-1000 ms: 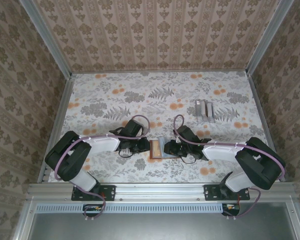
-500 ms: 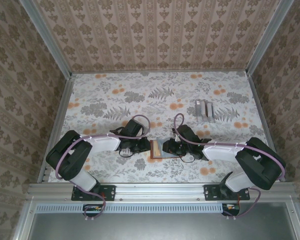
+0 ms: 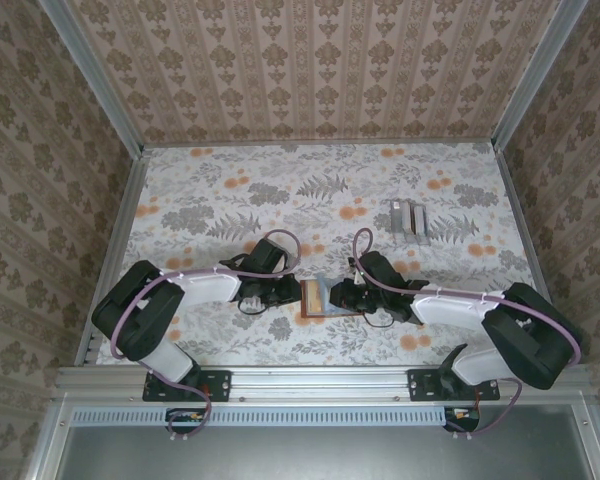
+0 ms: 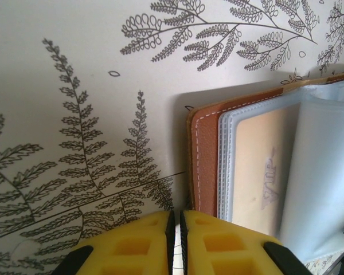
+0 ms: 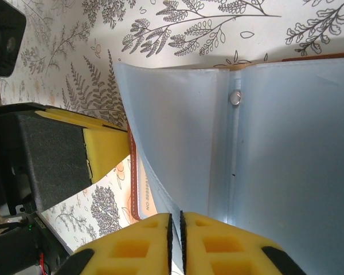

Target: Put the credit cards into the card holder

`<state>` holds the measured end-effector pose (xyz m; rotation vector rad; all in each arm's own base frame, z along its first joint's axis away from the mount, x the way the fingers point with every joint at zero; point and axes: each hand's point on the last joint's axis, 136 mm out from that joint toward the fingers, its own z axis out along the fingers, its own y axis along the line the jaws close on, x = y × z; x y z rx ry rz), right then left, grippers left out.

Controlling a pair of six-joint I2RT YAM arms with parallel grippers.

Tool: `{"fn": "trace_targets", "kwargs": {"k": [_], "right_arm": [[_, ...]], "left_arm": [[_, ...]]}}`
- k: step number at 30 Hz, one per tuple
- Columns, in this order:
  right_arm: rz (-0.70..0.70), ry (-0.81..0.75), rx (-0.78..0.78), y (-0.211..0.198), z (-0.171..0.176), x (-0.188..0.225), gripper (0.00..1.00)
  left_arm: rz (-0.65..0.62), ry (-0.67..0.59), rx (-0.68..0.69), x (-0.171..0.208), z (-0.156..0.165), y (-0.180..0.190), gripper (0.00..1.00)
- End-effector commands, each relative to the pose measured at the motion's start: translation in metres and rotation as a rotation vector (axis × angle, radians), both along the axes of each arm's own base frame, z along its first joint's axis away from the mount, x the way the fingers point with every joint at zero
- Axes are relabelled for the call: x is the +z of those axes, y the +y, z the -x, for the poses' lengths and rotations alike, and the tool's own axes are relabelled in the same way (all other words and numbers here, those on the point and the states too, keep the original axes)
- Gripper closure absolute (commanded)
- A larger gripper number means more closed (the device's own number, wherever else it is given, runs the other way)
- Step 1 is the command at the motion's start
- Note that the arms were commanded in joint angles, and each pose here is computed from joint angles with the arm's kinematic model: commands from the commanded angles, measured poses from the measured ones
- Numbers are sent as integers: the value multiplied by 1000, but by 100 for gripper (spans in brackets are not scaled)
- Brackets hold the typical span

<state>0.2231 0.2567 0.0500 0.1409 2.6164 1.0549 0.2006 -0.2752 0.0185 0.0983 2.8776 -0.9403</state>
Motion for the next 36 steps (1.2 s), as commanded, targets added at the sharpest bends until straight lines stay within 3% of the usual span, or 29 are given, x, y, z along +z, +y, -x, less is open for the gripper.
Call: {"fn": "trace_targets", "kwargs": {"k": [1, 9, 17, 25, 36], "right_arm": [[19, 0, 1, -6, 2, -2, 88], [15, -15, -5, -9, 2, 4, 99], [131, 15, -39, -36, 11, -3, 100], [163, 28, -65, -48, 17, -7, 96], [99, 28, -36, -28, 8, -7, 86]], "left_arm": [[-22, 7, -29, -1, 4, 2, 84], [-13, -3, -37, 5, 1, -1, 84], [9, -48, -61, 21, -1, -8, 85], [30, -59, -59, 25, -7, -16, 85], [45, -42, -65, 16, -4, -21, 85]]}}
